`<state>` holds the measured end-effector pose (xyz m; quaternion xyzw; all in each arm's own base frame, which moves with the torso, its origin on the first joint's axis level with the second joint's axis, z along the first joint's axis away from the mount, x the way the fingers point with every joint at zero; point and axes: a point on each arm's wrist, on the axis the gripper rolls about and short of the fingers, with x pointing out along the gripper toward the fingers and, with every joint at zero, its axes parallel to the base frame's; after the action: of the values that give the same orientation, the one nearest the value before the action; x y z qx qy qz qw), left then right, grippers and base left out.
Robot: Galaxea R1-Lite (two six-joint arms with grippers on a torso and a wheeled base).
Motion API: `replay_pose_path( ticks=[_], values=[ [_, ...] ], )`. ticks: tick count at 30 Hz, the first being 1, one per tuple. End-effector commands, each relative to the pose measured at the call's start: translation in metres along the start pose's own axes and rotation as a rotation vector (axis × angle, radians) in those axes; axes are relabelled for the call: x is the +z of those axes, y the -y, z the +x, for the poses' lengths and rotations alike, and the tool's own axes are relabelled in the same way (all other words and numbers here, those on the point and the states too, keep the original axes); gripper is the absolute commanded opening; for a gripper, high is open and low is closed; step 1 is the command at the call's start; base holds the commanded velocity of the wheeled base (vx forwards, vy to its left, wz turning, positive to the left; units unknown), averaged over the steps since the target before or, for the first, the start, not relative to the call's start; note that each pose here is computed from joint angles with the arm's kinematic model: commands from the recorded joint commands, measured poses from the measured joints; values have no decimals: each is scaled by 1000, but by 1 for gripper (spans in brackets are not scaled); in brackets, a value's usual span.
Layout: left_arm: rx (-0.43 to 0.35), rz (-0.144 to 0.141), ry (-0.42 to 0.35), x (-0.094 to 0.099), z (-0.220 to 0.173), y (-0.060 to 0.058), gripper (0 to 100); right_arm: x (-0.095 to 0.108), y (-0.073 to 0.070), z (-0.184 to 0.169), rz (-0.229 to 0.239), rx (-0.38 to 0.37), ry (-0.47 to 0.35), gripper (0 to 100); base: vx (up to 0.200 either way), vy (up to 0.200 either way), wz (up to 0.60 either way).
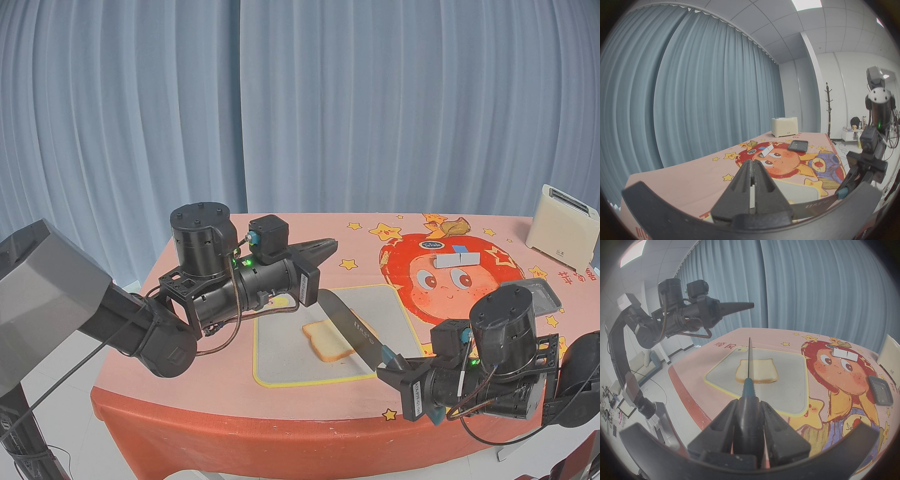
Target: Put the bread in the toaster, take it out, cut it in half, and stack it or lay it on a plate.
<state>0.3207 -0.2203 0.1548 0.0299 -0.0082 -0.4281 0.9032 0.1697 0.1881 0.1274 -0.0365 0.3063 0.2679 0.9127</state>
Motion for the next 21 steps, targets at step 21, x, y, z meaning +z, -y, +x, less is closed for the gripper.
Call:
replay_pose_path(
  ticks=[21],
  values=[
    [-76,22,-78,-30,0,10,0,10,-3,-5,0,5,16,0,0,0,0]
  ],
)
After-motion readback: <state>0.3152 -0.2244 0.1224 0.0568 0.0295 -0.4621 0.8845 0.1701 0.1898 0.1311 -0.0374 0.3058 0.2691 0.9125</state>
